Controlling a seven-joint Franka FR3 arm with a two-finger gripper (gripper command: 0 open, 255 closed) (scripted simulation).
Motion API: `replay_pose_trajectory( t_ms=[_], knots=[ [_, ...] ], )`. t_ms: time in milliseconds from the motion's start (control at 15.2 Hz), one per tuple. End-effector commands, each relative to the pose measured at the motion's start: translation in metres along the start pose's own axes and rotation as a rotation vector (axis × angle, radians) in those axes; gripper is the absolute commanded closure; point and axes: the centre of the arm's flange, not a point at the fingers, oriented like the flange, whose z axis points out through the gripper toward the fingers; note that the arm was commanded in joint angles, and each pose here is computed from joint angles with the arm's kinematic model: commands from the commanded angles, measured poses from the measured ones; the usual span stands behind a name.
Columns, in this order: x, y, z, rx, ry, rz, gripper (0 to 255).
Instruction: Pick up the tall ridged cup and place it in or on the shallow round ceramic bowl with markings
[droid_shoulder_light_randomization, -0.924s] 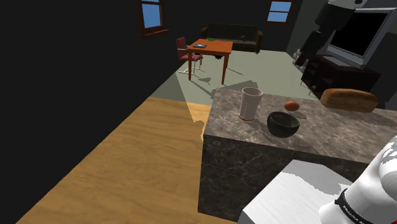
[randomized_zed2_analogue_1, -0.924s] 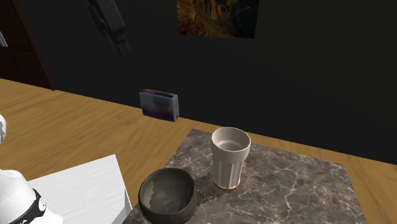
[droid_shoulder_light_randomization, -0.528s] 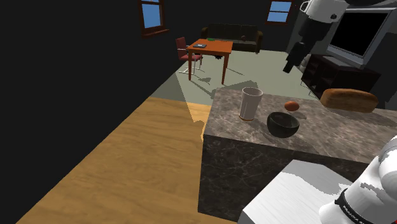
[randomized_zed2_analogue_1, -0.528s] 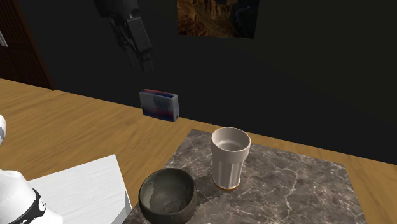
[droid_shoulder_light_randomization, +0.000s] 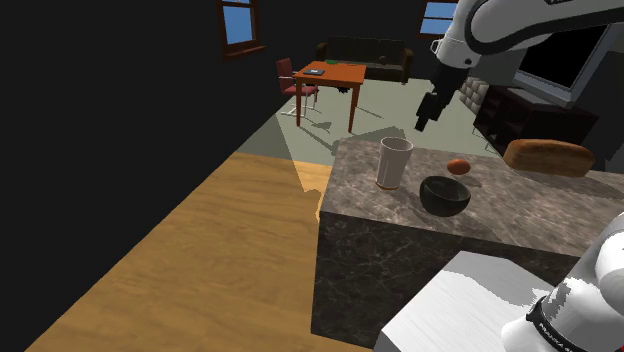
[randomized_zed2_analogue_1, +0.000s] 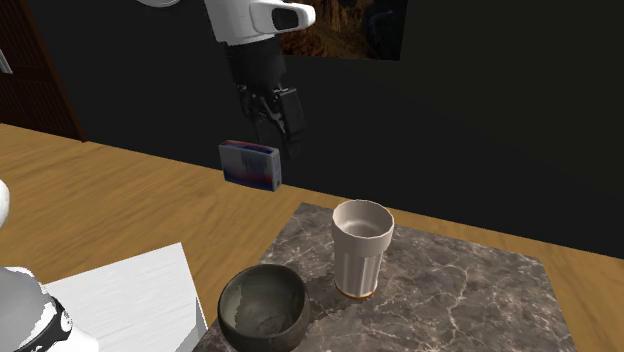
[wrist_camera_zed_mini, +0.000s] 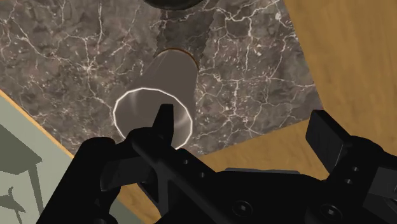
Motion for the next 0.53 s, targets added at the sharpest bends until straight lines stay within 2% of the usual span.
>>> replay_pose_trajectory(
  t_ms=[0, 462],
  knots=[
    [0.016, 0.007, 0.022, 0.001, -0.011, -0.007, 0],
    [0.068, 0.031, 0.099, 0.005, -0.054, -0.031, 0]
  ],
)
